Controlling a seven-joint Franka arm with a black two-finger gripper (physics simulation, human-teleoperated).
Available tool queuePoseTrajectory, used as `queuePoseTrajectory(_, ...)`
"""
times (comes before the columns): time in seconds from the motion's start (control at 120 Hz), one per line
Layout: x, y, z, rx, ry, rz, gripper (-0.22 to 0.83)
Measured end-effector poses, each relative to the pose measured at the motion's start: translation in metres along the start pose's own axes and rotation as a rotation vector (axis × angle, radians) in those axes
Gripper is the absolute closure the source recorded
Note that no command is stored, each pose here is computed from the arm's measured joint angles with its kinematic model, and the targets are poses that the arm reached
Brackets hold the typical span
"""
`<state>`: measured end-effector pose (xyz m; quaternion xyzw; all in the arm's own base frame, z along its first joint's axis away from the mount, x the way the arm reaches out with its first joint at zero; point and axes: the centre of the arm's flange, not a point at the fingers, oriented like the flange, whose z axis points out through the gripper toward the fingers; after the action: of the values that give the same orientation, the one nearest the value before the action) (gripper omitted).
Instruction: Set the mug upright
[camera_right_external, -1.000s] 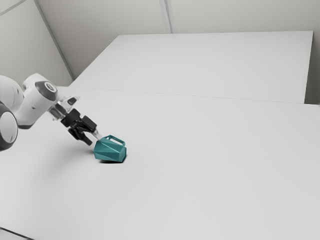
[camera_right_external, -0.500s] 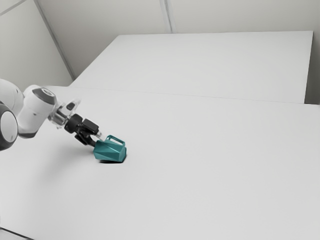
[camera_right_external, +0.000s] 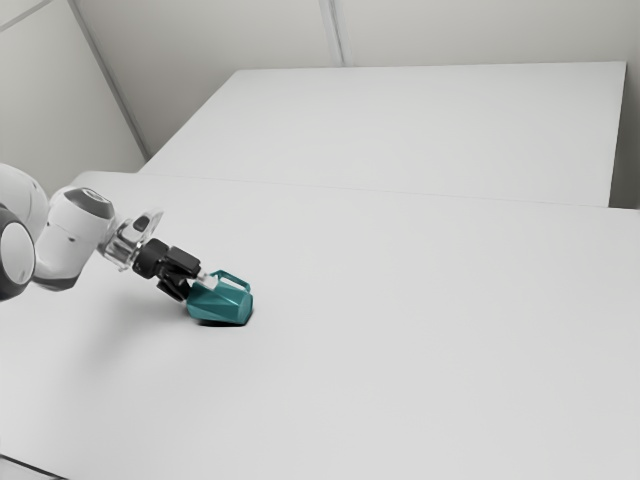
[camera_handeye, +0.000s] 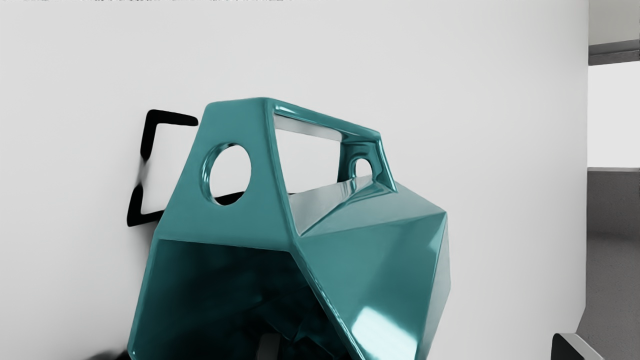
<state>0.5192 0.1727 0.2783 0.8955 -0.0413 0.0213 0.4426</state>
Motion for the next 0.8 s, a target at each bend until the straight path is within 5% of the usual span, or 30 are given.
queuePoseTrajectory(0.8,-0.0004,-0.0008,0.0031,-0.006,0.015,0.024,0.61)
